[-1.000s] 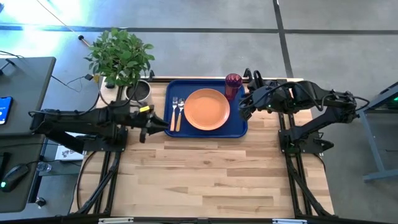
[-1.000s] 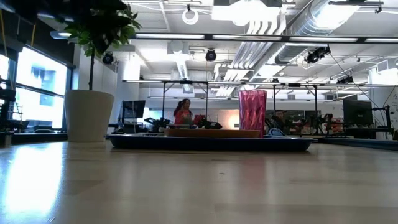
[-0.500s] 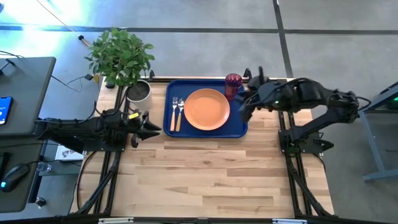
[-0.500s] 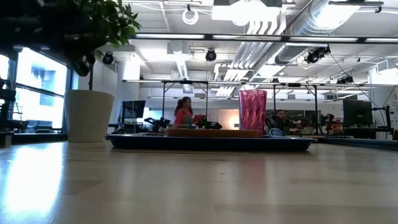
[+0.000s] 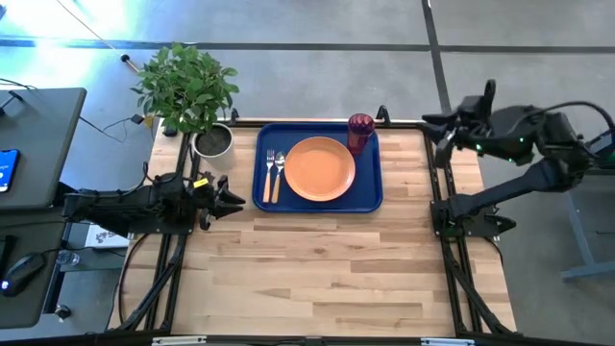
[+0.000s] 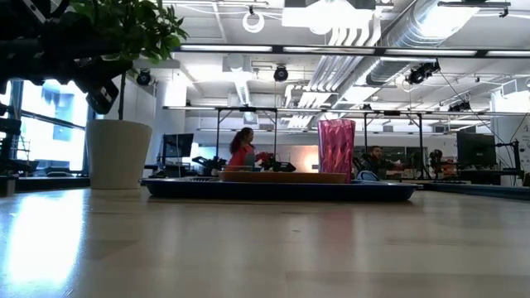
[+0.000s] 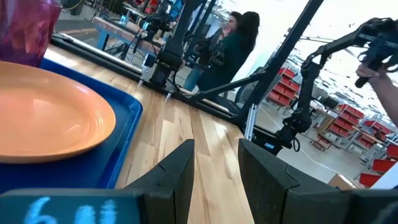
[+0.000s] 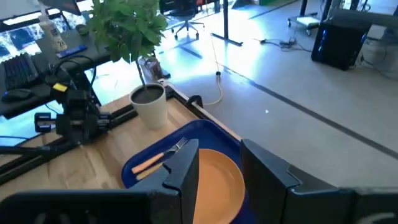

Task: Pick and place plate/cup/fork/spoon on tray
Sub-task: Return to Home Position

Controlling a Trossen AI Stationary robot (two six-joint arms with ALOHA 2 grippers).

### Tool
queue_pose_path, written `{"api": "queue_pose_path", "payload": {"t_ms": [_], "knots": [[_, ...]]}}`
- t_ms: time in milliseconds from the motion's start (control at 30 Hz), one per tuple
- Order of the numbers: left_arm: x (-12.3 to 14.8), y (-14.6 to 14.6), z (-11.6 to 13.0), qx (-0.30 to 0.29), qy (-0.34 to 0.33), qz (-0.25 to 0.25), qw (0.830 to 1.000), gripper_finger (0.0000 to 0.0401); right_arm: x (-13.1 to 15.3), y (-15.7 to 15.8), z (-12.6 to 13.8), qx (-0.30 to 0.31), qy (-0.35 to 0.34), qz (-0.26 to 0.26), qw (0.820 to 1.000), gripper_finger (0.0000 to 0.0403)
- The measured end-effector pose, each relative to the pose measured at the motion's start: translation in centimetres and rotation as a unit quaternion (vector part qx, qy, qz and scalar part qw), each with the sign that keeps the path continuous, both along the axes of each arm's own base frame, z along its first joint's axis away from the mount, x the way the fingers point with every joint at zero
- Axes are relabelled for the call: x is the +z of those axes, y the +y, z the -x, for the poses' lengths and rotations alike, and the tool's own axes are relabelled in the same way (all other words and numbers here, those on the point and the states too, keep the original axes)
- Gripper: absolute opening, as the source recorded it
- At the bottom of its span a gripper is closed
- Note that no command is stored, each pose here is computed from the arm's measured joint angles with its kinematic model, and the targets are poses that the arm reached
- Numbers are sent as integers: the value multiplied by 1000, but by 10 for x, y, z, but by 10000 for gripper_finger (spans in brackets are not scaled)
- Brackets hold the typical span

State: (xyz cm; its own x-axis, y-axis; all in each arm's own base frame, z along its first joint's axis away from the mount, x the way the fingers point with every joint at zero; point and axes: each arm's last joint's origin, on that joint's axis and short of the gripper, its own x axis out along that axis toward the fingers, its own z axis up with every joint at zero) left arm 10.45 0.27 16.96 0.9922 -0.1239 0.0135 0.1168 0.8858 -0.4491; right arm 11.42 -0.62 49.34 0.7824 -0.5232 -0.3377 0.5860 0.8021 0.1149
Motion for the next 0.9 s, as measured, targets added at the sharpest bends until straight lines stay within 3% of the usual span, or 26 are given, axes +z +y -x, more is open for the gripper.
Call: {"api": "queue_pose_path", "payload": {"t_ms": [100, 267, 433, 667, 900], "knots": [[0, 0, 0, 0, 0, 1, 1000, 115, -18, 2, 8, 9, 15, 8, 1000, 110], [-5, 0, 0, 0, 30, 37, 999, 115, -75, 3, 13, 15, -5, 13, 1000, 110], [-8, 0, 0, 7, 47, 56, 997, 115, -119, 4, 26, 81, -79, 9, 994, 110], [-9, 2, 0, 28, 55, 94, 994, 115, -178, 6, 39, 151, -115, 7, 982, 110], [-10, 2, -1, 33, 53, 0, 998, 115, -219, 9, 47, 223, -170, -12, 960, 110]]}}
